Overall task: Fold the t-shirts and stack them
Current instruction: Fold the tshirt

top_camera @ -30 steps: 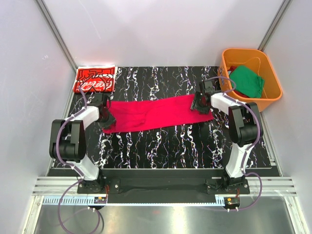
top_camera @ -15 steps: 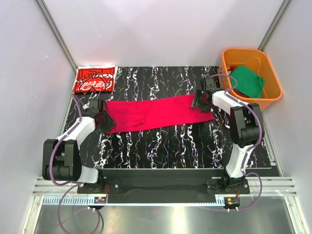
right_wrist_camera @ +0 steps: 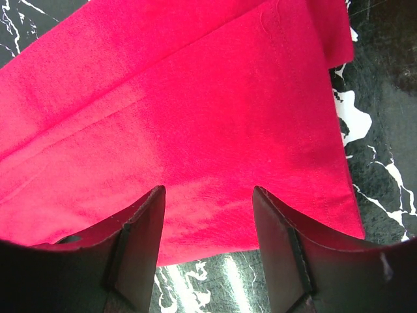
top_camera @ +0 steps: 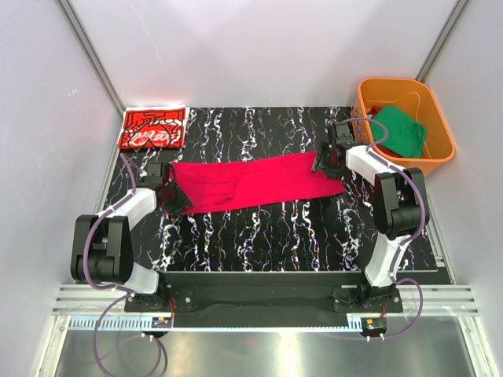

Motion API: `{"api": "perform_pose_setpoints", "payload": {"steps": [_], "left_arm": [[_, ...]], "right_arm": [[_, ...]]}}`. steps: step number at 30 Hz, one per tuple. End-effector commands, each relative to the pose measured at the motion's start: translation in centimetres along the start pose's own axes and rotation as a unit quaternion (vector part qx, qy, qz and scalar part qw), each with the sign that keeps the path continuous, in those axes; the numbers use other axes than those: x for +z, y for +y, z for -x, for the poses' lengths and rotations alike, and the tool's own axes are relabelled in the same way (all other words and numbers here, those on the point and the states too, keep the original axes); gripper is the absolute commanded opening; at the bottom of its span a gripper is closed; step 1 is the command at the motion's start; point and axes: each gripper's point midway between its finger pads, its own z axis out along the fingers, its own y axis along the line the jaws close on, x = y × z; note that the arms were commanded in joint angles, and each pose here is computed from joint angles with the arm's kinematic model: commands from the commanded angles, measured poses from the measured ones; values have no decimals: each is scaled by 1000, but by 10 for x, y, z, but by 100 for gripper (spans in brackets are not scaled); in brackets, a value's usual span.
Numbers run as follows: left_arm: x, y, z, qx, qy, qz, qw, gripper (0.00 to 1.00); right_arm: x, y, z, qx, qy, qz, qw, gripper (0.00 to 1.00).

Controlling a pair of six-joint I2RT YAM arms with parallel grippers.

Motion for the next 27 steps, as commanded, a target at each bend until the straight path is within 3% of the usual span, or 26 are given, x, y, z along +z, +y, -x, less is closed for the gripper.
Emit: {"api": "perform_pose_setpoints", "payload": {"steps": [1, 7, 14, 21, 27], "left_arm": [[-1, -14, 7, 1, -11, -28, 1000, 29], [-8, -13, 9, 3, -23, -26, 999, 21], [-15, -16, 11, 9, -30, -30, 999, 1], [-33, -29, 16, 39, -51, -40, 997, 0], [-50, -46, 21, 56, -66, -62, 994, 0]], "right_arm": [[-23, 14, 27, -3, -41, 26, 999, 63], [-13, 11, 23, 3, -31, 20, 999, 63], [1, -2, 40, 59, -44, -5, 997, 64], [15, -13, 79, 94, -84, -53, 991, 63], [25, -25, 92, 109, -98, -102, 984, 52]]}}
